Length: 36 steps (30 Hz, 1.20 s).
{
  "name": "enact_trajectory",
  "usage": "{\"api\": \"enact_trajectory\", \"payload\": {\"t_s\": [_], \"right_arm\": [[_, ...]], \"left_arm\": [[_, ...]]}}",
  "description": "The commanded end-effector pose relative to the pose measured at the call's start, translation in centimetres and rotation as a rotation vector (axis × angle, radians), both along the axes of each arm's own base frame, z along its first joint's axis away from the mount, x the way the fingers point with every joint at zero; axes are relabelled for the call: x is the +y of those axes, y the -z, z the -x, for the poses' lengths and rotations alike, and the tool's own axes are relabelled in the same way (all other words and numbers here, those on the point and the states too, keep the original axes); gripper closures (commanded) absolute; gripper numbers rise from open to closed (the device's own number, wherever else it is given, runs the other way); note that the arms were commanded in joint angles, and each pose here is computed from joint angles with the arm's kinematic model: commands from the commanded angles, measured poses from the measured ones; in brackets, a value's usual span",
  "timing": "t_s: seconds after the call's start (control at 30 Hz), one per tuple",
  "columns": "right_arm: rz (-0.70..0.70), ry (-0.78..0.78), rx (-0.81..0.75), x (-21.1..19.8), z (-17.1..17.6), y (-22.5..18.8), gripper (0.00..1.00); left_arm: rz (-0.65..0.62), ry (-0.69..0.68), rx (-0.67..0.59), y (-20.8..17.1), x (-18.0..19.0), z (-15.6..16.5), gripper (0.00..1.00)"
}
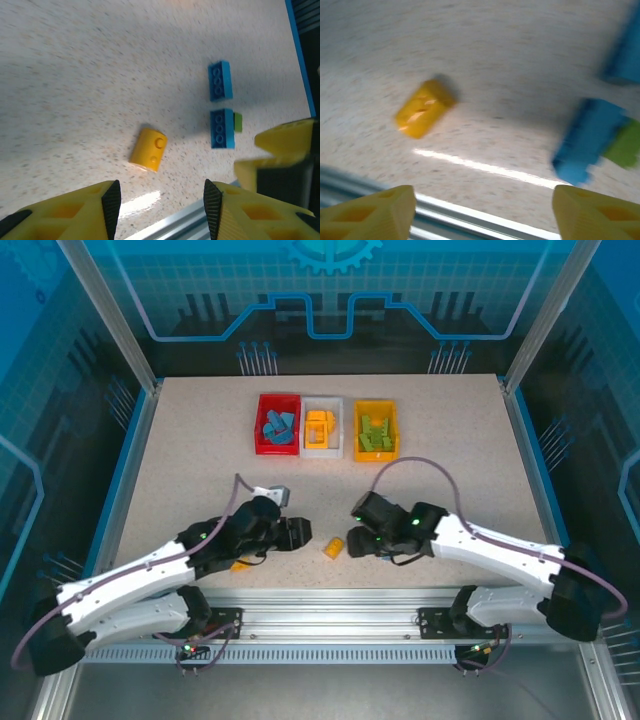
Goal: Sort the legos into containers by color
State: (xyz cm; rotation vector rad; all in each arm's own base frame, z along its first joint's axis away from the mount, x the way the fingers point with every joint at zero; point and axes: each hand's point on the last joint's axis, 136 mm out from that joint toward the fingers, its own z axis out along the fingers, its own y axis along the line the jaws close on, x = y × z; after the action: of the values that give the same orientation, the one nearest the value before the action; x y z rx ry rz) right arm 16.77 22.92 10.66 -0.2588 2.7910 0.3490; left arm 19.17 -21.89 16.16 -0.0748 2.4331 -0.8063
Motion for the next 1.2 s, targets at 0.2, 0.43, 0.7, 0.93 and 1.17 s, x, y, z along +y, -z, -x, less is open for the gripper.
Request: {"api": "enact_trajectory", "payload": {"t_s": [0.2, 0.43, 0.7, 0.93, 1.17], "right_arm": [[0.195, -0.449, -0.012, 5.0, -0.5, 3.5, 0.15], [0.225, -0.527, 0.062, 5.5, -1.4, 6.0, 0.14], [0.264, -0.543, 0.1, 5.4, -3.0, 8.1, 0.31], [0.231, -0.52, 0.088, 6.3, -3.6, 8.4, 0.57], [0.138, -0.375, -0.028, 6.2, -8.0, 3.2, 0.62]], "left_arm": [[-0.045, -0.203, -0.04, -0.9, 5.9, 0.6, 0.49], [-0.046, -0.211, -0.051, -1.2, 6.0, 0.4, 0.49], [-0.051, -0.204, -0.046, -1.2, 5.9, 0.5, 0.49], [-0.041, -0.198, -0.045, -1.1, 5.6, 0.5, 0.49], [-0.022, -0.182, -0.102, -3.3, 4.7, -0.5, 0.46]]}}
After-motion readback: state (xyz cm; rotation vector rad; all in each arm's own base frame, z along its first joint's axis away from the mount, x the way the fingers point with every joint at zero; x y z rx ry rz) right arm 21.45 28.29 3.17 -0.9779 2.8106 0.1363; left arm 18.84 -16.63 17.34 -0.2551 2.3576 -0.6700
